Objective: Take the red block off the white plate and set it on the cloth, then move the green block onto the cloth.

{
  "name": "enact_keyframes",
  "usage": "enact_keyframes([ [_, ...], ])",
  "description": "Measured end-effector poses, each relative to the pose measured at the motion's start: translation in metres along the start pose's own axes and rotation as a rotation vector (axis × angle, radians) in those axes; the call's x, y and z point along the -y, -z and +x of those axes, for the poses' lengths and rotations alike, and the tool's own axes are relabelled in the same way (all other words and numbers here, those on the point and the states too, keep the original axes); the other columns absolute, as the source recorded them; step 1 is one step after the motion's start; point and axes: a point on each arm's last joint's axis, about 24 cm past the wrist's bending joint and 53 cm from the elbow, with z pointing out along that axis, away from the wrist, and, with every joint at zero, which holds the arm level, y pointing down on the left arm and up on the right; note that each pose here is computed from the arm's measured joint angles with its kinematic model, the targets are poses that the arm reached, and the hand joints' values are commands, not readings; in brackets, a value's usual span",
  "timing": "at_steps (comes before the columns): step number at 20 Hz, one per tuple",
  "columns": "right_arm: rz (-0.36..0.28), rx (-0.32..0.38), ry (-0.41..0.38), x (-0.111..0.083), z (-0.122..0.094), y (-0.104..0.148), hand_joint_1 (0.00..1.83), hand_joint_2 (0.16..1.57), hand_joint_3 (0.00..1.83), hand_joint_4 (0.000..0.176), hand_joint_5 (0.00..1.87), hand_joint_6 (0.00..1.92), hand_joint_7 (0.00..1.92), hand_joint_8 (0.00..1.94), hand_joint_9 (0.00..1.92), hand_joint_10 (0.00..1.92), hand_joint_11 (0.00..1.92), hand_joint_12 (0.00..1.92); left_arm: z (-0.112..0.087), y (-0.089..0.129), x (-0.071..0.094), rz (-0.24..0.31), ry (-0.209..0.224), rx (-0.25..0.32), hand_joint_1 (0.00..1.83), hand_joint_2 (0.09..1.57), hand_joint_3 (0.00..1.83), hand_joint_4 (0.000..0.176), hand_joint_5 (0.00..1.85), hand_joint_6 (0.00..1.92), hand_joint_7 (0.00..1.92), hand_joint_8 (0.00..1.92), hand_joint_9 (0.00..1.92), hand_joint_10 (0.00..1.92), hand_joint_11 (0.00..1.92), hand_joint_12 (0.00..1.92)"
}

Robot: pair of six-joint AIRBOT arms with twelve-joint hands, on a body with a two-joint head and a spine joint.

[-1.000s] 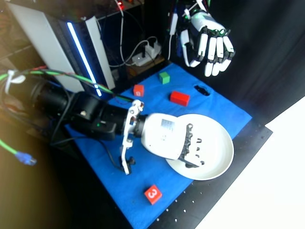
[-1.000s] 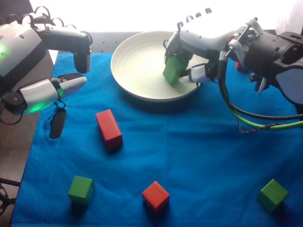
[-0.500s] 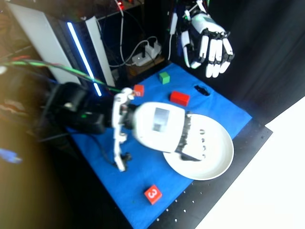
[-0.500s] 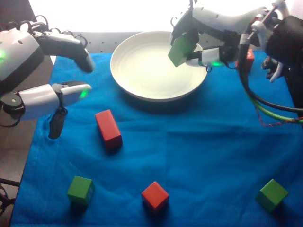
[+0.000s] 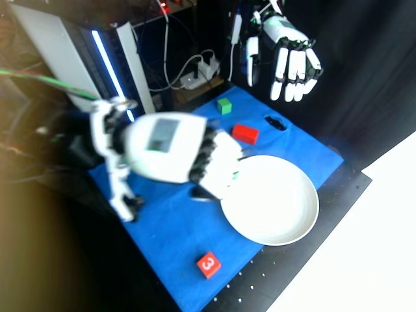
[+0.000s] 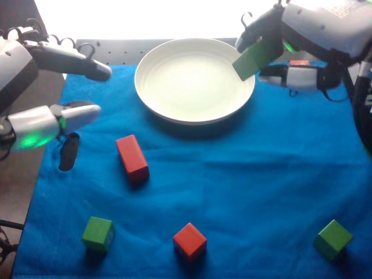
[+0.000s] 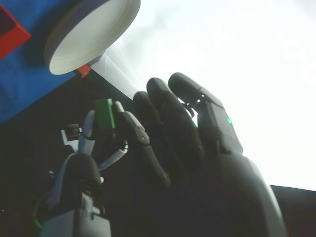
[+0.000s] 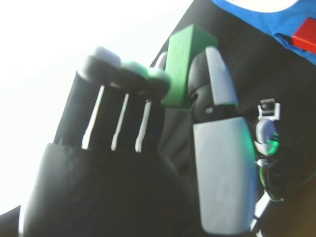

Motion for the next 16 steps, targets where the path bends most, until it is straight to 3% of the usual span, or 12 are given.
enact_keyframes([
  [2,-0.016,0.019,-0.003,-0.006,-0.003,0.008,1.18,1.14,0.0,0.0,0.96,1.0,0.98,1.86,1.07,1.92,1.12,1.92,0.001,0.003,-0.002,-0.008,-0.003,-0.005,0.65,1.15,0.0,0.108,0.84,0.05,0.75,0.0,0.65,0.08,0.11,1.27],
  [4,-0.022,0.029,-0.002,-0.008,-0.005,0.017,1.25,1.16,0.0,0.0,0.97,0.83,0.88,1.47,0.87,1.74,0.81,1.92,-0.004,0.005,-0.004,-0.018,0.0,0.014,0.64,1.16,0.0,0.122,0.83,0.04,0.74,0.0,0.64,0.07,0.09,1.27],
  [5,-0.022,0.029,-0.002,-0.008,-0.004,0.022,1.35,1.15,0.0,0.0,0.93,1.0,0.92,1.22,0.8,1.48,0.7,1.84,-0.006,0.006,-0.006,-0.025,0.0,0.022,0.83,1.21,0.01,0.165,0.75,1.08,0.75,0.0,0.65,0.07,0.11,1.34],
  [6,-0.02,0.027,0.0,-0.008,-0.003,0.027,1.37,1.15,0.0,0.0,0.92,1.05,0.94,1.17,0.79,1.41,0.65,1.82,-0.006,0.008,-0.008,-0.029,0.0,0.023,0.65,1.17,0.0,0.161,0.66,0.62,0.73,0.01,0.63,0.06,0.08,1.34],
  [7,-0.018,0.023,0.001,-0.007,-0.001,0.032,1.38,1.14,0.0,0.0,0.91,1.05,0.99,1.08,0.81,1.35,0.68,1.81,-0.005,0.009,-0.008,-0.032,0.002,0.022,0.82,1.24,0.0,0.173,0.68,1.24,0.73,0.01,0.63,0.07,0.06,1.33],
  [8,-0.016,0.021,0.002,-0.007,0.0,0.037,1.38,1.13,0.0,0.0,0.92,1.01,0.99,1.08,0.82,1.36,0.7,1.82,-0.004,0.01,-0.007,-0.03,0.002,0.02,0.84,1.26,0.0,0.175,0.67,1.39,0.74,0.01,0.64,0.07,0.07,1.33],
  [10,-0.011,0.011,0.003,-0.006,0.005,0.047,1.37,1.17,0.0,0.0,0.89,0.95,0.88,1.3,0.76,1.52,0.77,1.92,-0.003,0.011,-0.007,-0.028,0.0,0.021,0.62,1.16,0.0,0.139,0.73,0.29,0.73,0.0,0.64,0.07,0.07,1.34],
  [12,-0.008,0.0,0.001,-0.007,0.01,0.058,1.36,1.2,0.01,0.0,0.88,0.95,0.78,1.44,0.69,1.61,0.78,1.92,-0.008,0.012,-0.009,-0.038,0.001,0.033,0.62,1.16,0.0,0.119,0.81,0.06,0.74,0.0,0.65,0.07,0.11,1.28],
  [13,-0.007,-0.007,-0.002,-0.008,0.014,0.063,1.37,1.17,0.0,0.0,0.91,0.97,0.83,1.32,0.77,1.51,0.79,1.88,-0.01,0.013,-0.01,-0.039,0.001,0.044,0.84,1.22,0.0,0.165,0.76,1.06,0.75,0.0,0.67,0.08,0.13,1.26],
  [14,-0.007,-0.012,-0.005,-0.008,0.017,0.067,1.37,1.15,0.0,0.0,0.93,0.97,0.89,1.2,0.82,1.43,0.81,1.8,-0.011,0.014,-0.01,-0.04,-0.001,0.047,0.65,1.17,0.0,0.14,0.68,0.57,0.75,0.01,0.68,0.08,0.13,1.25],
  [15,-0.003,-0.022,-0.012,-0.008,0.022,0.073,1.37,1.15,0.0,0.0,0.91,1.0,0.9,1.18,0.83,1.43,0.81,1.8,-0.009,0.016,-0.009,-0.042,-0.001,0.042,0.82,1.24,0.0,0.169,0.7,1.22,0.76,0.01,0.68,0.08,0.13,1.25],
  [16,0.002,-0.034,-0.022,-0.007,0.027,0.078,1.36,1.18,0.0,0.0,0.85,1.02,0.82,1.33,0.77,1.55,0.81,1.89,-0.01,0.017,-0.01,-0.041,-0.001,0.046,0.84,1.26,0.0,0.175,0.68,1.39,0.77,0.01,0.68,0.08,0.13,1.24],
])
